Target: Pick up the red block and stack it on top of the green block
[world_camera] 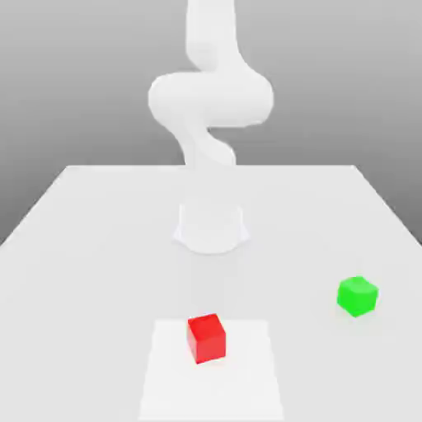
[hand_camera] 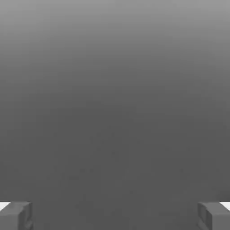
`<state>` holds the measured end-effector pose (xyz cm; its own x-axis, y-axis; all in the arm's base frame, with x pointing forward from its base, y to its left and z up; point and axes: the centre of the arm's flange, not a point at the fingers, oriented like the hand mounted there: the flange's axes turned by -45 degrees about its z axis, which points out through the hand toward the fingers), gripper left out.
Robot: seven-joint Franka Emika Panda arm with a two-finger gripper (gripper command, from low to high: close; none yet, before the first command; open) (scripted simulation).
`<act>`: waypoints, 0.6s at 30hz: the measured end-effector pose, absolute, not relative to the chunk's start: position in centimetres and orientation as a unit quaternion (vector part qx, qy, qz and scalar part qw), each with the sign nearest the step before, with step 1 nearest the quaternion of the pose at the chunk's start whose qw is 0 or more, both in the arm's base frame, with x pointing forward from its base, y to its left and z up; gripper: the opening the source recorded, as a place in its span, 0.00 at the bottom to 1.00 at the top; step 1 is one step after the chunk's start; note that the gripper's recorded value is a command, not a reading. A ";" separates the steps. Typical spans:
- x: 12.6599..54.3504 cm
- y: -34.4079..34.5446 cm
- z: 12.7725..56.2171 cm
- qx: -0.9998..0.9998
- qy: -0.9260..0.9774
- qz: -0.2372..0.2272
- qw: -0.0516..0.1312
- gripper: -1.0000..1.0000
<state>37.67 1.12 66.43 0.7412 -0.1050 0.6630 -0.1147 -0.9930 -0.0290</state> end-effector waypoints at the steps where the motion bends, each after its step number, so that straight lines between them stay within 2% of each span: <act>1: 38.9 1.4 64.3 0.937 -0.082 0.340 0.011 0.50; 5: 42.4 1.6 55.8 0.944 -0.170 0.282 0.021 0.50; 9: 44.1 0.8 47.2 0.939 -0.259 0.223 0.026 0.50; 13: 44.1 -0.3 38.8 0.923 -0.348 0.164 0.025 0.50; 18: 42.0 -1.2 29.7 0.885 -0.457 0.090 0.018 0.50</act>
